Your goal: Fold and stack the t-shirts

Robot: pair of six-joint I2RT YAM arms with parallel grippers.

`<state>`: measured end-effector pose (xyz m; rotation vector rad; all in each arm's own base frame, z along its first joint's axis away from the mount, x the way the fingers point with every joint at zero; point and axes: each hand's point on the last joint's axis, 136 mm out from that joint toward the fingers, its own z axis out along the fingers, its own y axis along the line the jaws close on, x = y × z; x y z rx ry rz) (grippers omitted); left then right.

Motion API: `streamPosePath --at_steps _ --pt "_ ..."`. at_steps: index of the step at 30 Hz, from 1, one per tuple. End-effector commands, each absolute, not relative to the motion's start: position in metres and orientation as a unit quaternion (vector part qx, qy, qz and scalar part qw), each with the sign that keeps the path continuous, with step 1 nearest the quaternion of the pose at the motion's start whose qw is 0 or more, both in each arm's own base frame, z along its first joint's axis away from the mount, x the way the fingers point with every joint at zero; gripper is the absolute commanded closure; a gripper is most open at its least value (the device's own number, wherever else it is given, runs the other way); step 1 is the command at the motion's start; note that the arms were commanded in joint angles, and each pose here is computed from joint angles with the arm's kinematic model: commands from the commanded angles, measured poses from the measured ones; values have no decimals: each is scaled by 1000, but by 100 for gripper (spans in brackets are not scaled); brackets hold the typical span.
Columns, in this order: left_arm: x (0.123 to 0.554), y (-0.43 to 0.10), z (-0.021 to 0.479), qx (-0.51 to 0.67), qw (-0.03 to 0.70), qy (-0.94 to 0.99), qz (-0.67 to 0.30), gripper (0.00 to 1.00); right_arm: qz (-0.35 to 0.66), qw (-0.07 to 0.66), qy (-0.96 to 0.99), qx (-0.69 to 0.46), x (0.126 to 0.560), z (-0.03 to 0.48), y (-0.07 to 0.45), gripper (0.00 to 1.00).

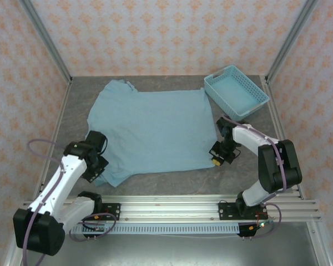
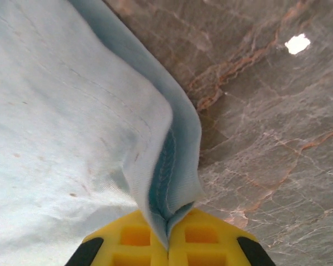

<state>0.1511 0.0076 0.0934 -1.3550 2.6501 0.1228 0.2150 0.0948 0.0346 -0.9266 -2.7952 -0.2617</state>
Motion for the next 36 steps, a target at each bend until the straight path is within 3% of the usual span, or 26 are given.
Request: streamPosePath --at_steps 1,17,36 --pt "187 15 113 -413 136 899 53 100 -97 67 -932 -343 230 48 94 100" --pt "297 21 151 -318 177 924 114 100 -126 24 -904 -408 298 70 96 100" --pt "348 55 171 -289 205 912 206 100 -120 -3 -898 -423 355 68 99 100"
